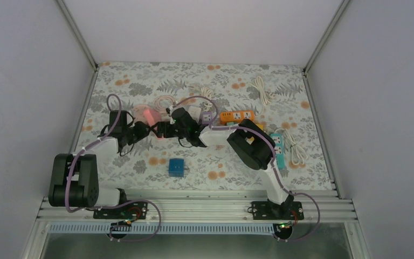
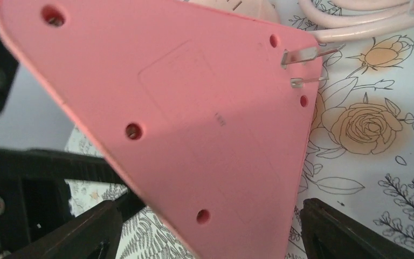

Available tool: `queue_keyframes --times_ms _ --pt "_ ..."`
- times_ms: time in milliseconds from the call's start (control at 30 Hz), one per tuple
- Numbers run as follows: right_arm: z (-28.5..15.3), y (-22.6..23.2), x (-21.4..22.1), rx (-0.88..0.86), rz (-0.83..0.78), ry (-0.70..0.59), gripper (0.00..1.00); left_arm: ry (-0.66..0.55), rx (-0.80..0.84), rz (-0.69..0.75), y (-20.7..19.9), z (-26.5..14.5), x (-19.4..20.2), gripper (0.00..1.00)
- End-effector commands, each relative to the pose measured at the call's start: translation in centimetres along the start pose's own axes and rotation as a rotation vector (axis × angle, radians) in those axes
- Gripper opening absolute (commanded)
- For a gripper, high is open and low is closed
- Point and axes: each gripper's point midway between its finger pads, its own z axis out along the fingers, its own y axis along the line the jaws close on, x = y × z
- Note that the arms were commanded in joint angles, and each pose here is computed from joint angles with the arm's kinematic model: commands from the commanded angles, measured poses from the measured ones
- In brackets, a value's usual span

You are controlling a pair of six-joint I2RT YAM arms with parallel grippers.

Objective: Insert the plug
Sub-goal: Pick up the plug from the center of the board.

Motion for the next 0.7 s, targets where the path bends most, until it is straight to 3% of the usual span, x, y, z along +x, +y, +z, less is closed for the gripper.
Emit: queue_keyframes --times_ms 0,300,667 --pt "-1.5 0.7 -1.8 0.109 -0.142 -0.066 0.84 -0.053 0.031 0.039 -1.7 -0.7 -2.1 0.35" --pt "-1.2 2.0 -1.3 0.241 -0.297 -0.092 0.82 -0.159 -0.055 0.059 -2.0 -2.8 -5.3 0.36" --pt "1.8 0.8 -1.9 0.460 -0.349 -0.179 0.75 -0.227 -0.079 0.046 -3.0 -4.0 -7.9 0.36"
